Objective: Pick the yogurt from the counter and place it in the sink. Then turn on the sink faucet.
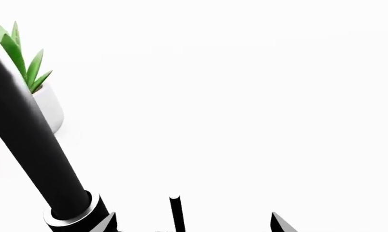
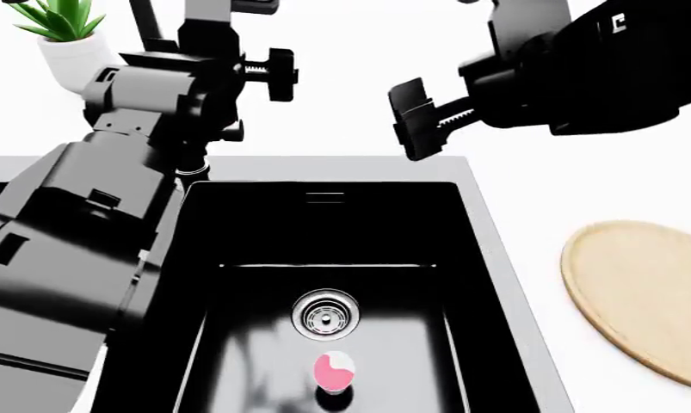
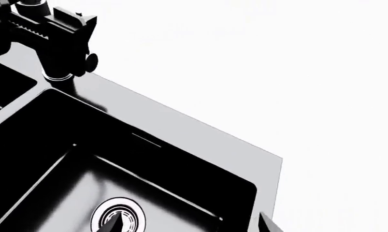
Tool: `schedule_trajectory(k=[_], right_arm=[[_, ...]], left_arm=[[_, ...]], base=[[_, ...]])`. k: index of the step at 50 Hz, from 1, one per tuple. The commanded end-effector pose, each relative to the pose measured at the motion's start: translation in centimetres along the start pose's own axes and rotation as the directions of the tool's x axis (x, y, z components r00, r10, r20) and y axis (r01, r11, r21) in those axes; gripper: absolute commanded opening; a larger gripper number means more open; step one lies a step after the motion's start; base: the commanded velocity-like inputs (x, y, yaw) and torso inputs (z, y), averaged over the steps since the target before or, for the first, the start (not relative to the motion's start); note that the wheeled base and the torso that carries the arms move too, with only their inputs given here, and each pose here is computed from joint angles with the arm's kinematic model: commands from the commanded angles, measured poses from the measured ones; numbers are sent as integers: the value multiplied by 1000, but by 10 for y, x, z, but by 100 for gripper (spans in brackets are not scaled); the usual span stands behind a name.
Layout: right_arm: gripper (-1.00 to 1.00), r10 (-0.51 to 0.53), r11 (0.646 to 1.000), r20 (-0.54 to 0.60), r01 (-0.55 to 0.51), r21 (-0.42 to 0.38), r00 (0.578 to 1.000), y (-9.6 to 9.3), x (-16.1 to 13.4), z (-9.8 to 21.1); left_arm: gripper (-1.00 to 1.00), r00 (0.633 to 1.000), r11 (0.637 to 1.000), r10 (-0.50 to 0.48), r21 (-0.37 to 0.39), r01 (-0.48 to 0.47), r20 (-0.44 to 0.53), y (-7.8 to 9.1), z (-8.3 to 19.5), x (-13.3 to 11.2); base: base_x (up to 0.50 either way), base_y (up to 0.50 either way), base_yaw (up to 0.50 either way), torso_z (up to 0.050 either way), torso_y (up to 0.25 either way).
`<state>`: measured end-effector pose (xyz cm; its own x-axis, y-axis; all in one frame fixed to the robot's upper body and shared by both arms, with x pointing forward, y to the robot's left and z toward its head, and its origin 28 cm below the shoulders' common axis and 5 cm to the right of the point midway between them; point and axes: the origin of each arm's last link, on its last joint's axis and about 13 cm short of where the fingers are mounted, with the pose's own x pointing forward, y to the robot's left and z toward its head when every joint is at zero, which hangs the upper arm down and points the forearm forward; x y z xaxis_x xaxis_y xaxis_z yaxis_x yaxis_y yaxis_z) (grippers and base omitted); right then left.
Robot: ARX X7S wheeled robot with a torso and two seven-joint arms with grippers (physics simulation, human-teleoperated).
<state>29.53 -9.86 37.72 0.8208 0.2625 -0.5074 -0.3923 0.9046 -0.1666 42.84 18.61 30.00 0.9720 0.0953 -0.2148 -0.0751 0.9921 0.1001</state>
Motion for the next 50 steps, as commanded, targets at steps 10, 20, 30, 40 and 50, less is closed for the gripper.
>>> schedule_trajectory(k=[10, 20, 30, 40, 50], right_arm=[[100, -6, 1000, -5, 6, 19, 1000, -3, 7, -5], [100, -11, 1000, -1, 11, 23, 1000, -5, 7, -5], [100, -11, 1000, -6, 11, 24, 1000, -5, 9, -7], [100, -8, 1000, -6, 8, 26, 1000, -5, 10, -7], [100, -9, 1000, 0, 9, 29, 1000, -6, 9, -7]], left_arm=[[100, 995, 999, -53, 9, 52, 79, -3, 9, -1], [100, 995, 999, -40, 18, 39, 96, -3, 13, -2], [100, 995, 999, -29, 31, 26, 96, -4, 12, -1], [100, 996, 999, -34, 17, 33, 82, -3, 9, -1], [100, 996, 999, -35, 17, 34, 85, -4, 10, -1]], base=[[0, 0, 0, 0, -112], [0, 0, 0, 0, -76], [0, 0, 0, 0, -150], [0, 0, 0, 0, -102], [0, 0, 0, 0, -92]])
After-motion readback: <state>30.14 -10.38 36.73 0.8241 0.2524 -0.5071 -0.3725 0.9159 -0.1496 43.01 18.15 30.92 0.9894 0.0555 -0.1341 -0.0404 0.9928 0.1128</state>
